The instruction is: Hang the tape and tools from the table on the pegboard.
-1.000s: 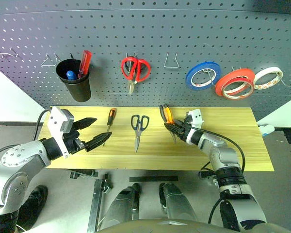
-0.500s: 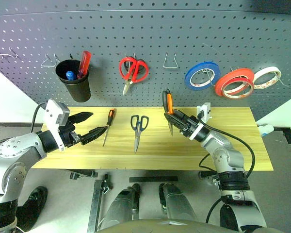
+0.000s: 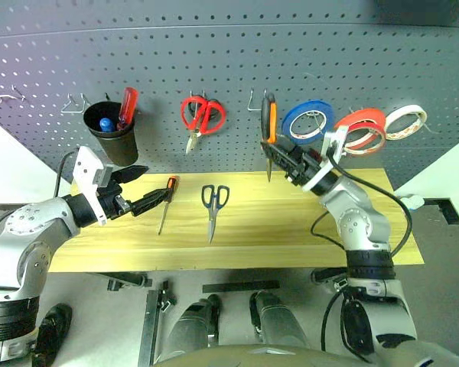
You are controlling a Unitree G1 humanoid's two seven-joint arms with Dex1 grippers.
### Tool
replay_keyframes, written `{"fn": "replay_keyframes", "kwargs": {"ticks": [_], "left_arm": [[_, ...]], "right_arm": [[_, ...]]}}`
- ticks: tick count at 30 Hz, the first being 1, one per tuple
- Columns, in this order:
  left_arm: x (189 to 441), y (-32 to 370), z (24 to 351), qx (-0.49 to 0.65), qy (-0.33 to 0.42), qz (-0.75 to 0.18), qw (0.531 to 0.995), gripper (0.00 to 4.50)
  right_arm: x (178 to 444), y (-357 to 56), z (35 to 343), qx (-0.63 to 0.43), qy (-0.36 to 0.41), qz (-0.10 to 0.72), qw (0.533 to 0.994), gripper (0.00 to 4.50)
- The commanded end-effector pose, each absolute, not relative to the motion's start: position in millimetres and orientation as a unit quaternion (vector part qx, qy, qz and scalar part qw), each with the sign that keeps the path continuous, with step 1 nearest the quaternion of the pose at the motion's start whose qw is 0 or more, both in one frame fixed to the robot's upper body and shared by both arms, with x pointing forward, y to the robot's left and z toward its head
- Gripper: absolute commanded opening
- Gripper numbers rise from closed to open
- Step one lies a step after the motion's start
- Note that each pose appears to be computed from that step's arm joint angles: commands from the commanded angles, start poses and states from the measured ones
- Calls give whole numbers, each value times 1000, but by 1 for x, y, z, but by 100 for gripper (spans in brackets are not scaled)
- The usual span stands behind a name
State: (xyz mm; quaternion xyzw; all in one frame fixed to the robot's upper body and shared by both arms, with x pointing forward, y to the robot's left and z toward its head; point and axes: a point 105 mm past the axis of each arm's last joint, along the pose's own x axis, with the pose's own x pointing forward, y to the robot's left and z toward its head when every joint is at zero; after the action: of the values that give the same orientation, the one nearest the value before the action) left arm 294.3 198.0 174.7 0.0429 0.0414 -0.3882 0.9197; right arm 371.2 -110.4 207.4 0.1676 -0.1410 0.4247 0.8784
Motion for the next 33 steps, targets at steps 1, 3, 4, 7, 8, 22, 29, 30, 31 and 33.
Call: {"fn": "replay_keyframes", "kwargs": {"ticks": [1, 3, 4, 7, 8, 22, 29, 30, 31, 33], "left_arm": [[295, 196, 189, 53, 11, -388, 920, 450], [296, 197, 190, 52, 9, -387, 920, 450], [296, 196, 191, 50, 8, -387, 921, 450], [295, 195, 192, 49, 7, -390, 920, 450], [294, 196, 192, 51, 7, -390, 920, 450], [293, 191, 187, 53, 13, -396, 917, 450], [290, 190, 186, 58, 18, -397, 916, 450], [289, 191, 186, 58, 18, -395, 917, 450], [288, 192, 185, 57, 19, -394, 917, 450], [285, 192, 185, 58, 21, -392, 918, 450]], "right_arm": [[374, -111, 235, 158, -196, 413, 875, 208], [379, -111, 243, 155, -213, 396, 879, 208], [383, -112, 247, 152, -221, 385, 883, 208], [385, -105, 252, 143, -237, 372, 886, 208], [386, -102, 255, 148, -243, 370, 884, 208], [389, -64, 263, 102, -302, 300, 899, 208], [400, -44, 246, 117, -281, 305, 902, 208], [402, -42, 247, 120, -282, 307, 901, 208], [402, -39, 249, 122, -283, 311, 899, 208], [404, -34, 254, 123, -287, 316, 896, 208]]}}
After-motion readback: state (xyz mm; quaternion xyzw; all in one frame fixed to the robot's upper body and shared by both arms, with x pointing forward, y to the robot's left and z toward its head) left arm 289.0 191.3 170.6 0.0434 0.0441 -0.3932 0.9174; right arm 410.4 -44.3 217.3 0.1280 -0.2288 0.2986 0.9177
